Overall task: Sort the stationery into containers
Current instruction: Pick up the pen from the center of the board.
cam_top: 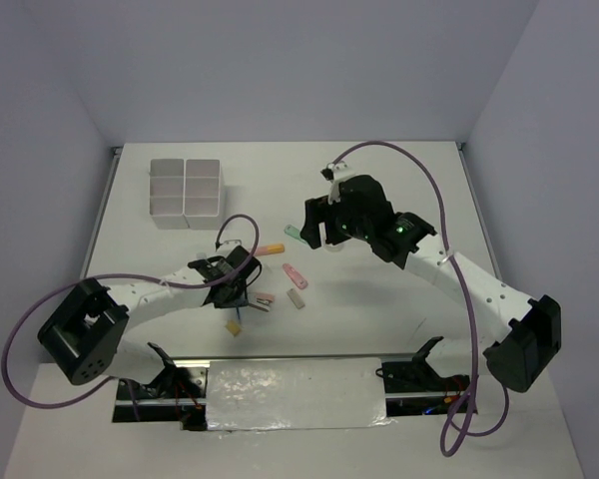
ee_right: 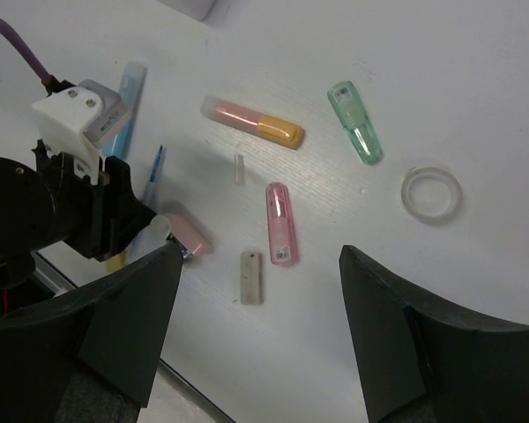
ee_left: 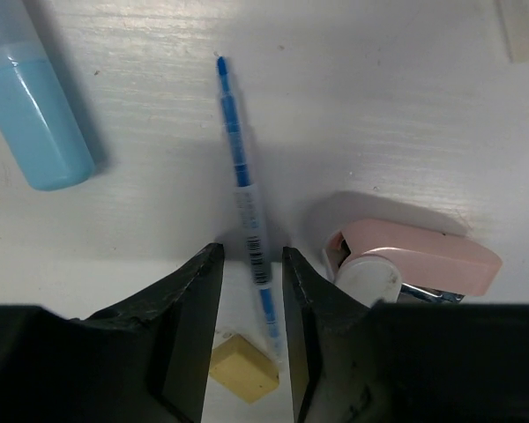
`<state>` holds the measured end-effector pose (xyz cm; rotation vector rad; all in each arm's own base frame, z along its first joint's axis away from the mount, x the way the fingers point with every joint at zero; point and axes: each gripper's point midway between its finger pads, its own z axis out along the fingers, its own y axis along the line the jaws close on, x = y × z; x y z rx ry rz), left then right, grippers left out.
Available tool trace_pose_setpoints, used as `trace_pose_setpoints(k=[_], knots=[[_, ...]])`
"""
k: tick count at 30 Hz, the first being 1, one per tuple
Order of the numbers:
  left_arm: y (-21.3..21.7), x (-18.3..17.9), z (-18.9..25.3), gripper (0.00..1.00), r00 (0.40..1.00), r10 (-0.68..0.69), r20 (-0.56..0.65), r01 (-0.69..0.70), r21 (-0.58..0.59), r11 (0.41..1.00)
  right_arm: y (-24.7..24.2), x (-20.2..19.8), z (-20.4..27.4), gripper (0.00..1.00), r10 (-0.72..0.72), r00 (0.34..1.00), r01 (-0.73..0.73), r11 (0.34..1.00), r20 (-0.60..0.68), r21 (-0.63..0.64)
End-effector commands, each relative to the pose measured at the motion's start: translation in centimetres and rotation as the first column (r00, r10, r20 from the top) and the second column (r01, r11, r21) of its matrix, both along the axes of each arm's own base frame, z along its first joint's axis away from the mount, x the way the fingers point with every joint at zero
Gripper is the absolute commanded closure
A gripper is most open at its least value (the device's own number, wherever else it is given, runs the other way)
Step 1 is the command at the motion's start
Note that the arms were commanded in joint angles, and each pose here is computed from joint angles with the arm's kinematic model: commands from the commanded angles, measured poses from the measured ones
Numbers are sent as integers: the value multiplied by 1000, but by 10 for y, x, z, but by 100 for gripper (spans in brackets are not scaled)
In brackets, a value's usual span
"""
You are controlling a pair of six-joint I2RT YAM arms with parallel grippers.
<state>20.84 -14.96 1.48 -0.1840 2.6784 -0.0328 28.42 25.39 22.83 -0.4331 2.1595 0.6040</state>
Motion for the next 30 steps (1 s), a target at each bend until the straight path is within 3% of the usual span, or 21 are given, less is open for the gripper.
trace_pose_setpoints(k=[1,5,14,15,18,24,30], knots=[[-3,0,-5,55,1000,17,-4,-17,-7,1000,9,7,6,20,25,999,-26,999,32,27],[-4,1,-9,57,1000,11,-19,-11,8,1000,9,7,5,21,27,999,-28,999,31,26],[1,-8,-21,76,999,14,-50,-13,19,1000,10,5,1,21,38,999,-39,999,27,22],[1,-8,-21,84,999,14,-50,-13,19,1000,11,5,1,21,44,999,-45,999,27,24],[2,-9,-23,96,998,13,-55,-11,24,1000,16,2,1,21,77,997,-78,996,18,38],[-3,-3,-16,100,1000,7,-12,-7,-8,1000,18,2,-3,22,83,996,-83,996,7,37],[-7,21,26,100,991,45,124,-40,-43,998,24,6,-19,22,92,995,-92,995,-31,25]])
